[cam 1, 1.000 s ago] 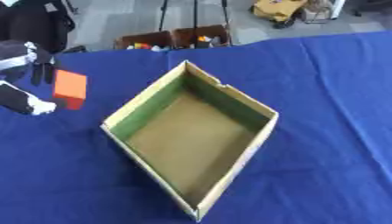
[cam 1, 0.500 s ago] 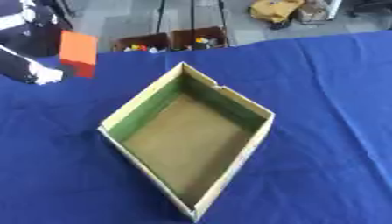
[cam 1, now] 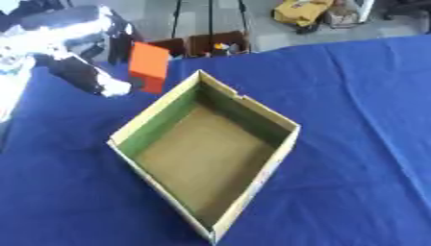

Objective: Pick up objects on the table and place them in the box.

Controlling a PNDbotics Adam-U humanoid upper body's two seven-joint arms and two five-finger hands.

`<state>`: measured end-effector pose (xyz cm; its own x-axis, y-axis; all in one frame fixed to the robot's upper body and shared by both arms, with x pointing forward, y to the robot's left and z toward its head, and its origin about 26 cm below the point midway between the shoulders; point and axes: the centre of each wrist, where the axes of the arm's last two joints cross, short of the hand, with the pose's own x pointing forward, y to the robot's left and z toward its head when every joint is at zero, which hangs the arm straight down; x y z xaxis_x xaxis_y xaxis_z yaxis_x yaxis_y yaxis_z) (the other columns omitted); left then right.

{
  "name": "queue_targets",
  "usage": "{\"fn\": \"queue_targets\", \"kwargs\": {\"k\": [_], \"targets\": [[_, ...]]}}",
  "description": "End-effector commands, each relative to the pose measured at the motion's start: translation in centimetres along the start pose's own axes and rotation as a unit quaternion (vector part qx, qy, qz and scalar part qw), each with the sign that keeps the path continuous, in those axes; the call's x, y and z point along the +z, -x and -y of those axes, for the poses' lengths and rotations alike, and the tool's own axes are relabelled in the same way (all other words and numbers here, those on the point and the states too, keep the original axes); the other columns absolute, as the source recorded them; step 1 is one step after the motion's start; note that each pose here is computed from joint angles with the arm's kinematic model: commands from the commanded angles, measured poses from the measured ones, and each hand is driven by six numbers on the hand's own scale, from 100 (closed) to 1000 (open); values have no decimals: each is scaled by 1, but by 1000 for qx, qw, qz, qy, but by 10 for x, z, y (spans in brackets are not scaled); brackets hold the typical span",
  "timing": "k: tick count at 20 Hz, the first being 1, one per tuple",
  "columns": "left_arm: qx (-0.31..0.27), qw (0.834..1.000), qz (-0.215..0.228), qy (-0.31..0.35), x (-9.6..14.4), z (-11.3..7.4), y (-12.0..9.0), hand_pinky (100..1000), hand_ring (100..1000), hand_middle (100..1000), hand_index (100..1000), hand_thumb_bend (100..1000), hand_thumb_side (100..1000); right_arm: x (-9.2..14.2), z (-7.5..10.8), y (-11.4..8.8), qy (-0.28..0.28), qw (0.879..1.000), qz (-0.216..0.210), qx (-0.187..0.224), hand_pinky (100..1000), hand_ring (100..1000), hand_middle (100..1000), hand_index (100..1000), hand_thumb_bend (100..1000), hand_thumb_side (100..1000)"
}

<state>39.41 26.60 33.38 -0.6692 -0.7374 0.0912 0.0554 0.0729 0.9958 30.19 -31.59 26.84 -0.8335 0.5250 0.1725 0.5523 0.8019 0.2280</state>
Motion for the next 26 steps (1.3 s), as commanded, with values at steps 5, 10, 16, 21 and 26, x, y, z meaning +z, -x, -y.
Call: {"fn": "queue_targets", "kwargs": {"k": [5, 10, 16, 21, 26], "targets": [[-44, 999, 5, 27, -26, 15, -12, 157, 440, 448, 570, 100, 341, -8, -3, -5, 6, 1000, 12, -15, 760, 726, 763, 761, 100, 535], [-67, 997, 9, 46, -41, 31, -17, 162, 443, 453, 585, 100, 343, -8, -4, -6, 9, 1000, 11, -18, 760, 726, 764, 760, 100, 535], [-77, 994, 3, 79, -54, 53, -17, 168, 446, 458, 590, 100, 346, -9, -5, -6, 12, 1000, 11, -21, 761, 726, 765, 760, 100, 537], [-89, 991, -1, 103, -65, 71, -16, 171, 449, 462, 594, 100, 348, -9, -6, -6, 15, 1000, 10, -23, 761, 726, 765, 759, 100, 538], [-98, 987, -7, 126, -71, 87, -11, 182, 455, 471, 602, 100, 327, -9, -6, -6, 16, 1000, 9, -23, 762, 726, 765, 759, 100, 540]]}}
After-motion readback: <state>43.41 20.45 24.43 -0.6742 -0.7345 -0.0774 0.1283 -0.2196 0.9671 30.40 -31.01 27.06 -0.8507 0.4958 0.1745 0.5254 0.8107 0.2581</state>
